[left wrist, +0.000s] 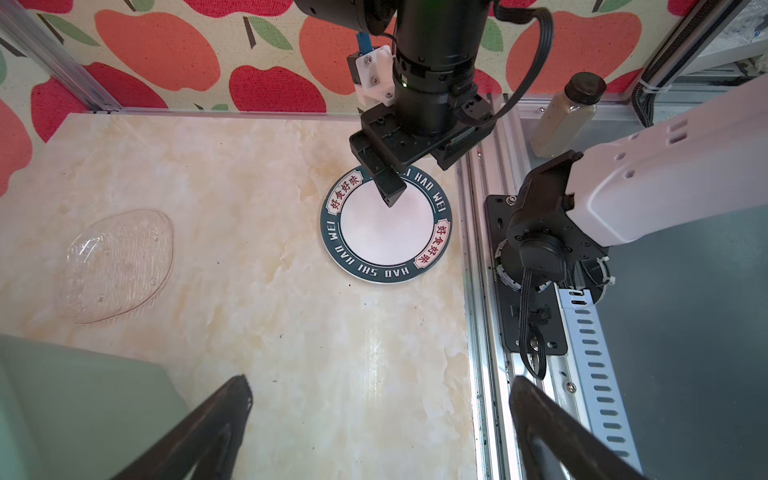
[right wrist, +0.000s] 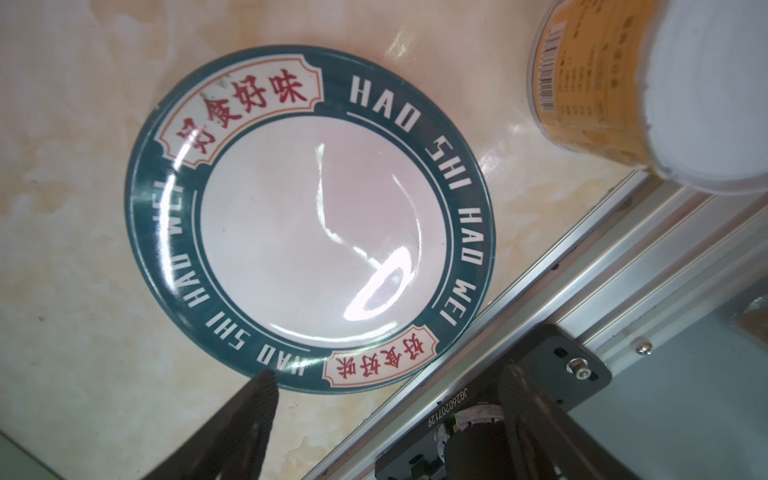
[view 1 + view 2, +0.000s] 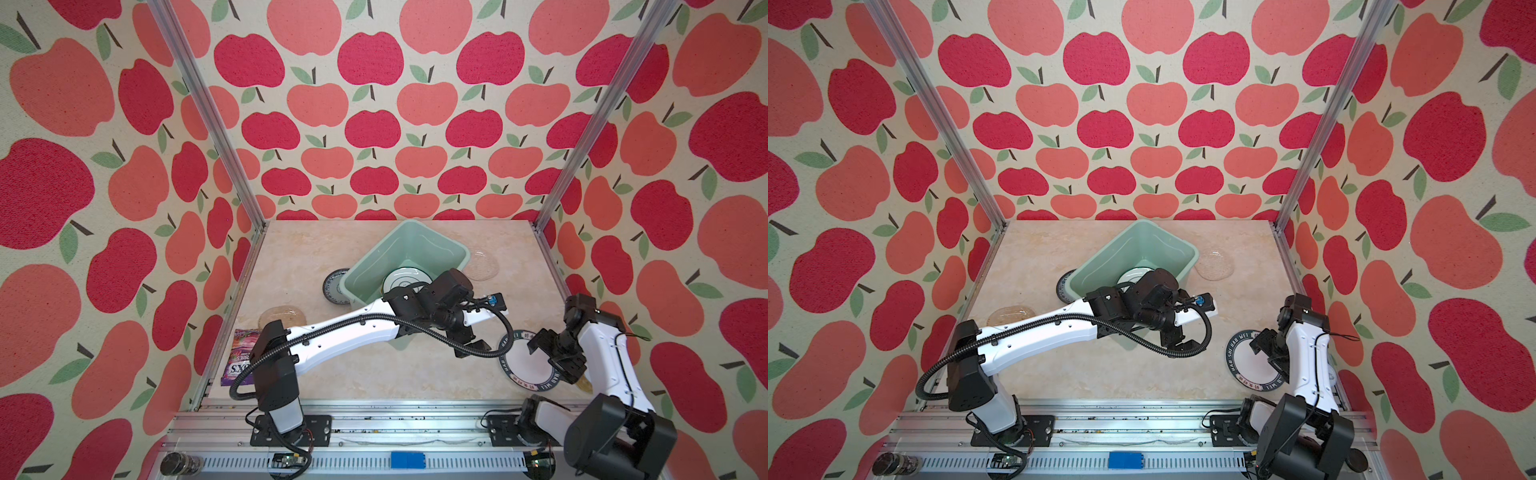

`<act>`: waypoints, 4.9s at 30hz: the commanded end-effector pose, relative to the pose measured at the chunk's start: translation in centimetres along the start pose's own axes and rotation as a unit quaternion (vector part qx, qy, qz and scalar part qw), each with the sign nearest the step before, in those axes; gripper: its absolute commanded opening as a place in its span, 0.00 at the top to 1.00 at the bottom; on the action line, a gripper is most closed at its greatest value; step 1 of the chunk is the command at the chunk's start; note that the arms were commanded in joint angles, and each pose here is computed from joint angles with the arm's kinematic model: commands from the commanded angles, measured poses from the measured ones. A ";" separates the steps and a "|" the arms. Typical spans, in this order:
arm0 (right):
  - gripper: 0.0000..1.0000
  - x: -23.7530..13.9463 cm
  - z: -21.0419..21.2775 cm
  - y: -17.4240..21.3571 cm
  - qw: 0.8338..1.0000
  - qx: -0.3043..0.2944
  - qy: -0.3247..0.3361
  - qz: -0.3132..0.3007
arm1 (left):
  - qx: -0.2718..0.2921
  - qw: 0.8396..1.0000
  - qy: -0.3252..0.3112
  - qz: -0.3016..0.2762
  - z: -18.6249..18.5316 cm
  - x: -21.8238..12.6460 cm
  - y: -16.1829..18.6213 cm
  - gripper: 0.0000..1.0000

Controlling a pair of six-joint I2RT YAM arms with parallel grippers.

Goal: Place the plates into the plastic bin on the countertop
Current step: 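Move the right gripper down to the green-rimmed plate edge on the table, then push the right gripper against the green-rimmed plate edge, tilting it up, then lift the tilted green-rimmed plate with the right gripper toward the bin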

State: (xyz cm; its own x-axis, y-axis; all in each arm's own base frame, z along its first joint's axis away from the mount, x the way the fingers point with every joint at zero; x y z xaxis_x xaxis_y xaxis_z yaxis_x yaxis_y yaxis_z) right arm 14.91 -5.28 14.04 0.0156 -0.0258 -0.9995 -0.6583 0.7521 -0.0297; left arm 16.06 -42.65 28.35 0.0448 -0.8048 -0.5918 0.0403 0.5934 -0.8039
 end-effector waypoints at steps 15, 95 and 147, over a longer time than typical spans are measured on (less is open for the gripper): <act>0.10 3.6 -2.4 -1.4 0.986 0.161 0.008 -0.032 | -0.028 0.998 -0.028 -0.039 1.9 -1.7 -1.2 0.01; 0.23 6.5 11.7 0.8 0.922 -0.251 -0.232 0.184 | -0.084 0.987 -0.095 -0.104 2.6 -7.1 -1.2 0.01; 0.35 1.9 17.1 2.2 0.843 -0.256 -0.472 0.037 | -0.081 0.987 -0.120 -0.068 0.6 -8.1 -1.2 0.01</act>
State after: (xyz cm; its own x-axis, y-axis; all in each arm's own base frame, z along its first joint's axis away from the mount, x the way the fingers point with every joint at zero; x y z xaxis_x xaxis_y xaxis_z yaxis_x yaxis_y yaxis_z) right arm 25.90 7.06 10.88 0.3975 0.7009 -0.5922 -0.9115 0.3758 -0.1671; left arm 16.11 -36.52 33.68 0.2750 -0.8464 -0.4561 -0.0928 0.4488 -0.8888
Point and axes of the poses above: each gripper's point midway between its finger pads, its own x axis out along the fingers, its own z axis along the line the jaws close on, y = z × x, the point moved 6 cm from there along -x, back along the fingers, and after that the axes turned 1 degree about x, right-handed, at the moved point
